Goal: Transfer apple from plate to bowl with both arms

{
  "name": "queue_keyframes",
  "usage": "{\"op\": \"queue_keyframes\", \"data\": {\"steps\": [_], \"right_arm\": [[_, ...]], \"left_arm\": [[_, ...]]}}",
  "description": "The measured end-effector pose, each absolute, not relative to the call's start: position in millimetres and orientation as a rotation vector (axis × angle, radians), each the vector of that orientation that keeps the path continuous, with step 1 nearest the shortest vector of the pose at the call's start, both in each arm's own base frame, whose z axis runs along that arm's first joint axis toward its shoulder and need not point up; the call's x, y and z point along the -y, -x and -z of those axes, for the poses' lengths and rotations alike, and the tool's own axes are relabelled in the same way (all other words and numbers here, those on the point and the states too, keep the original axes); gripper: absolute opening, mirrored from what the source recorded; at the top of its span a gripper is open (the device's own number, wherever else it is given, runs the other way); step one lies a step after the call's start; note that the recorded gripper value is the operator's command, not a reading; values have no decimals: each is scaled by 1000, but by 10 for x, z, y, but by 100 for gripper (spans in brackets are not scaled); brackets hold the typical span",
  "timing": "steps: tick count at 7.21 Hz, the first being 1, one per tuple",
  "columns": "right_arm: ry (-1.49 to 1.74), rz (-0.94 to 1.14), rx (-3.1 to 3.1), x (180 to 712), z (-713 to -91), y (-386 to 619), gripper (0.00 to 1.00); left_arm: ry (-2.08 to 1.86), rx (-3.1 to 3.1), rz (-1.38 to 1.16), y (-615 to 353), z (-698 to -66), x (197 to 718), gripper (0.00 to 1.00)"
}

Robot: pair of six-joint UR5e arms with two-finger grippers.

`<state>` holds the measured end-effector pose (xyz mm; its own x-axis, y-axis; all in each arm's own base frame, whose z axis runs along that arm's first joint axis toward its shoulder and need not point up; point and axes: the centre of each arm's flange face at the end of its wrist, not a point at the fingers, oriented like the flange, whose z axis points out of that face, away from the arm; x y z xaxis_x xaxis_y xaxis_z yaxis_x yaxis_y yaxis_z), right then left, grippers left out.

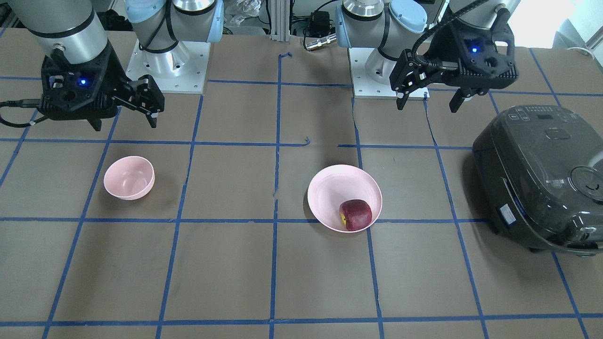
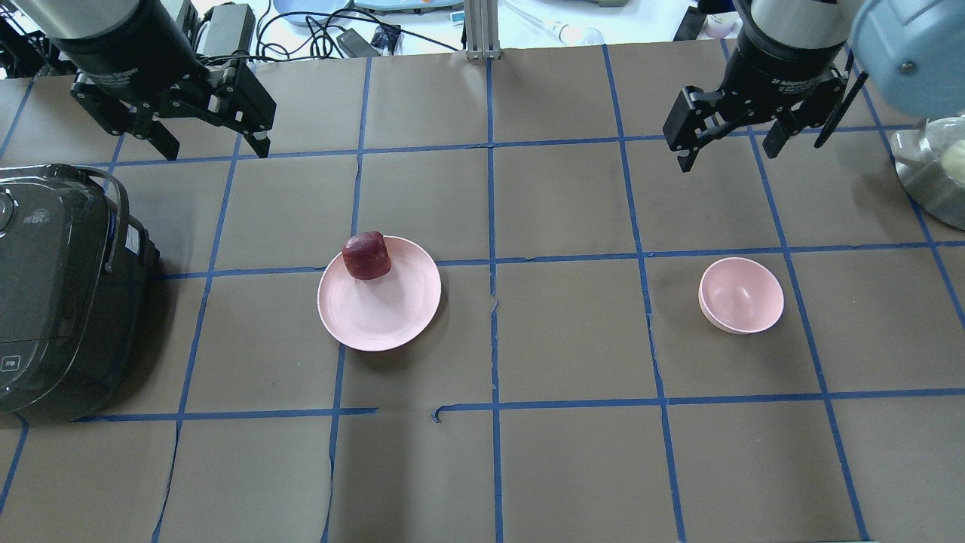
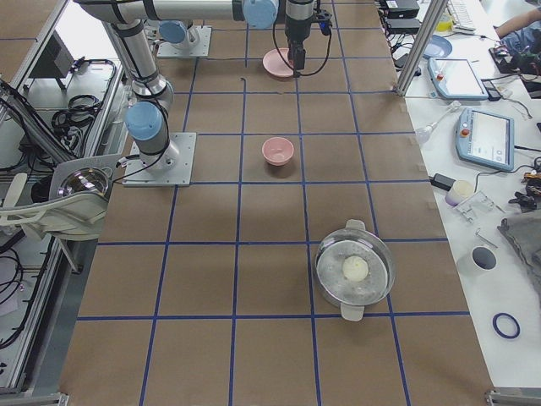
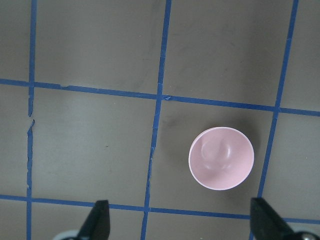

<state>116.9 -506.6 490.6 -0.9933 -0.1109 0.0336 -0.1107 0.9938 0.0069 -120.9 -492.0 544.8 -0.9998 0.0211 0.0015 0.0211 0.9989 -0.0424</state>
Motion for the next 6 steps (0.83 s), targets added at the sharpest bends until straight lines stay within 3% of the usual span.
{"op": "queue_keyframes", "data": {"steps": [3,6], "right_arm": [[-31,29,3115,5210,-4826,-642,100],[62,167,3134,5482,-4249,104,100]], "left_arm": [[39,3139,-62,1218,-5415,4955,100],[40,3138,-72,1349,-5238,5091,100]]}}
